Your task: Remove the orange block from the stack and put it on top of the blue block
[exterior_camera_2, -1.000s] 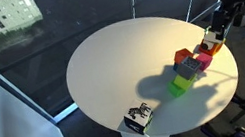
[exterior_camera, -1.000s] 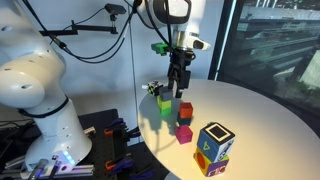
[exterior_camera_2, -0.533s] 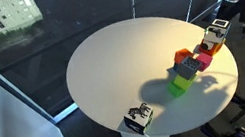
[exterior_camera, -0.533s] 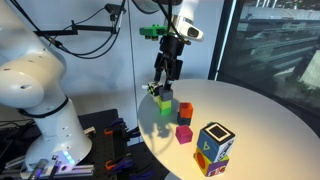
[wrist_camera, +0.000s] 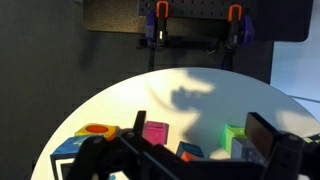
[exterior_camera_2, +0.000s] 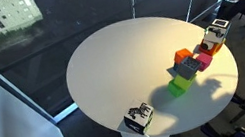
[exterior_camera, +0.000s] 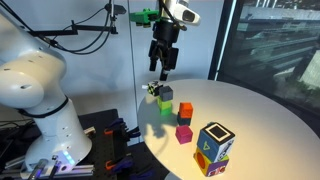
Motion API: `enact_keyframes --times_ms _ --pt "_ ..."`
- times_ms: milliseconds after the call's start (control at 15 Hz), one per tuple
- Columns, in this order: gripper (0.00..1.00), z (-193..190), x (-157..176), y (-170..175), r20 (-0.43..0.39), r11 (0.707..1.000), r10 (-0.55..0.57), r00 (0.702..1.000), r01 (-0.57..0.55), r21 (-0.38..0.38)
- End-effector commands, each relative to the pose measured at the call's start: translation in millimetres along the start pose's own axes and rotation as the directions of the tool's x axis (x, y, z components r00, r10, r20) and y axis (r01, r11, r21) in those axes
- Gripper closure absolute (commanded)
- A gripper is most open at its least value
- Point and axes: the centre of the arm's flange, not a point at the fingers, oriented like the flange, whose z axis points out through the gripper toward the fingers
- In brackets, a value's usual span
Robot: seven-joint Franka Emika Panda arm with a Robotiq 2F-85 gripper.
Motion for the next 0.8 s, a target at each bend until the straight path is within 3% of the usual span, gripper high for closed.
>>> enact_keyframes --times_ms 0,600,733 --pt "0.0 -8.6 -20.3 2.2 -0.073 0.999 0.017 0.997 -0.013 0.051" --pt "0.0 -23.6 -36.0 6.9 -0.16 0.996 0.063 0.985 -0.051 0.078" --pt "0.0 -25.5 -29.8 6.2 -0.128 0.998 0.043 0.991 -0.036 0.059"
